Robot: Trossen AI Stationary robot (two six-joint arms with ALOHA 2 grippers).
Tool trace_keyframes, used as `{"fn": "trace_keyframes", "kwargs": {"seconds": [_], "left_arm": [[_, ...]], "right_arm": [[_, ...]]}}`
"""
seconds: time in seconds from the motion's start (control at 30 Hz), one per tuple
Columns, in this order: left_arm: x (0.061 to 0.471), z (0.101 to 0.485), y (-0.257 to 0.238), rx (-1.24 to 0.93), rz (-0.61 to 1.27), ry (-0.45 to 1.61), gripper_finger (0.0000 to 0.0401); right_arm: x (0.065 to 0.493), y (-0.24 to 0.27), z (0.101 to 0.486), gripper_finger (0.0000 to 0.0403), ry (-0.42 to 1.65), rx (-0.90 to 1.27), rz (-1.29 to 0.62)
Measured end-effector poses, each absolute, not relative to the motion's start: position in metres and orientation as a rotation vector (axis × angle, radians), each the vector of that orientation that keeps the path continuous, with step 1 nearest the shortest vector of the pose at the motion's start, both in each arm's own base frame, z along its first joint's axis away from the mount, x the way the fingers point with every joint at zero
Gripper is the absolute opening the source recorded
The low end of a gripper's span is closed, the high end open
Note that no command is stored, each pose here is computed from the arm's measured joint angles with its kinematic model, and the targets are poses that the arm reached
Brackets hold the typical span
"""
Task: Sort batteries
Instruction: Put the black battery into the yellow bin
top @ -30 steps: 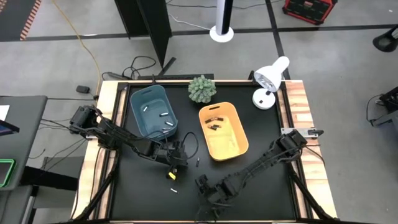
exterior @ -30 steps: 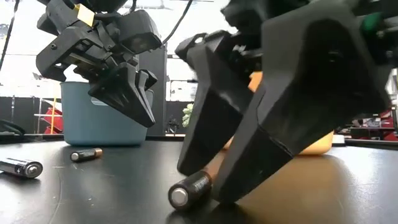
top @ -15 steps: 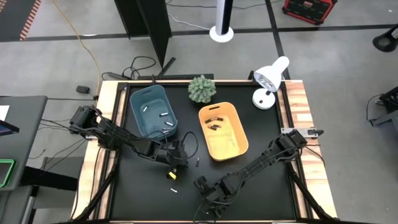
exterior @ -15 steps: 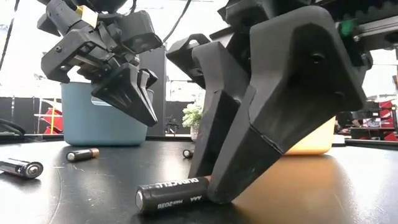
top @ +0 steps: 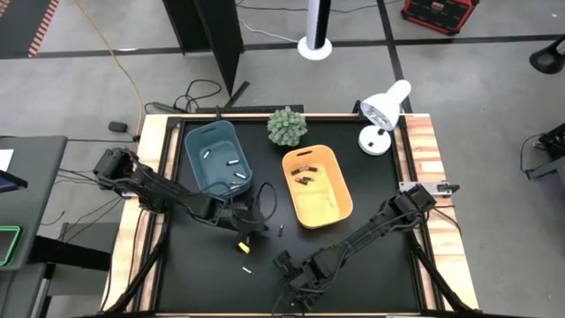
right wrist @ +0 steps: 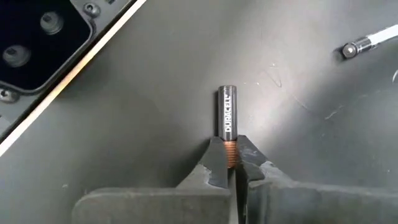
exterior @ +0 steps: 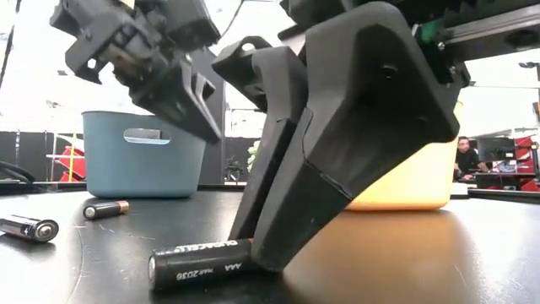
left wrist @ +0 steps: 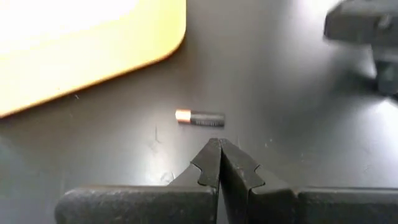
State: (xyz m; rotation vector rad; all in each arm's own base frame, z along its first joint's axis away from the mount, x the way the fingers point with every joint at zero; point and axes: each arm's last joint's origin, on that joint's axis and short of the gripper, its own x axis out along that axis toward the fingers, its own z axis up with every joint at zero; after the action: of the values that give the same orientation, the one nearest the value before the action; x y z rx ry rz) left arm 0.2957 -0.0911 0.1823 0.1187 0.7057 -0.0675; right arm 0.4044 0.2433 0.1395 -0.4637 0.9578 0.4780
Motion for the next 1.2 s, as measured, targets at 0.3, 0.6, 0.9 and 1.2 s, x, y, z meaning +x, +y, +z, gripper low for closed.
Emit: {"fn": "trace_keyframes", "kwargs": {"seconds": [0.3, 0.6, 0.9, 1.2], "left_arm": [[0.273, 0.236, -0.092, 0.151, -0.087, 0.519, 0.0000], [0.229, 0.280, -0.100, 0.193, -0.071, 0.403, 0.0000], [0.214, 0.277, -0.107, 0.226, -0.013, 0.454, 0.0000], [0.214, 0.277, -0.107, 0.212, -0.007, 0.459, 0.0000]], "right_arm": [[0.410, 0.240, 0.180, 0.0002, 1.026, -0.623, 0.384], [0.417, 0.226, 0.219, 0.0001, 1.067, -0.646, 0.296], [0.403, 0.213, 0.185, 0.0071, 1.310, -0.312, 0.223], [0.401, 0.217, 0.170, 0.0221, 1.341, -0.050, 0.166]]}}
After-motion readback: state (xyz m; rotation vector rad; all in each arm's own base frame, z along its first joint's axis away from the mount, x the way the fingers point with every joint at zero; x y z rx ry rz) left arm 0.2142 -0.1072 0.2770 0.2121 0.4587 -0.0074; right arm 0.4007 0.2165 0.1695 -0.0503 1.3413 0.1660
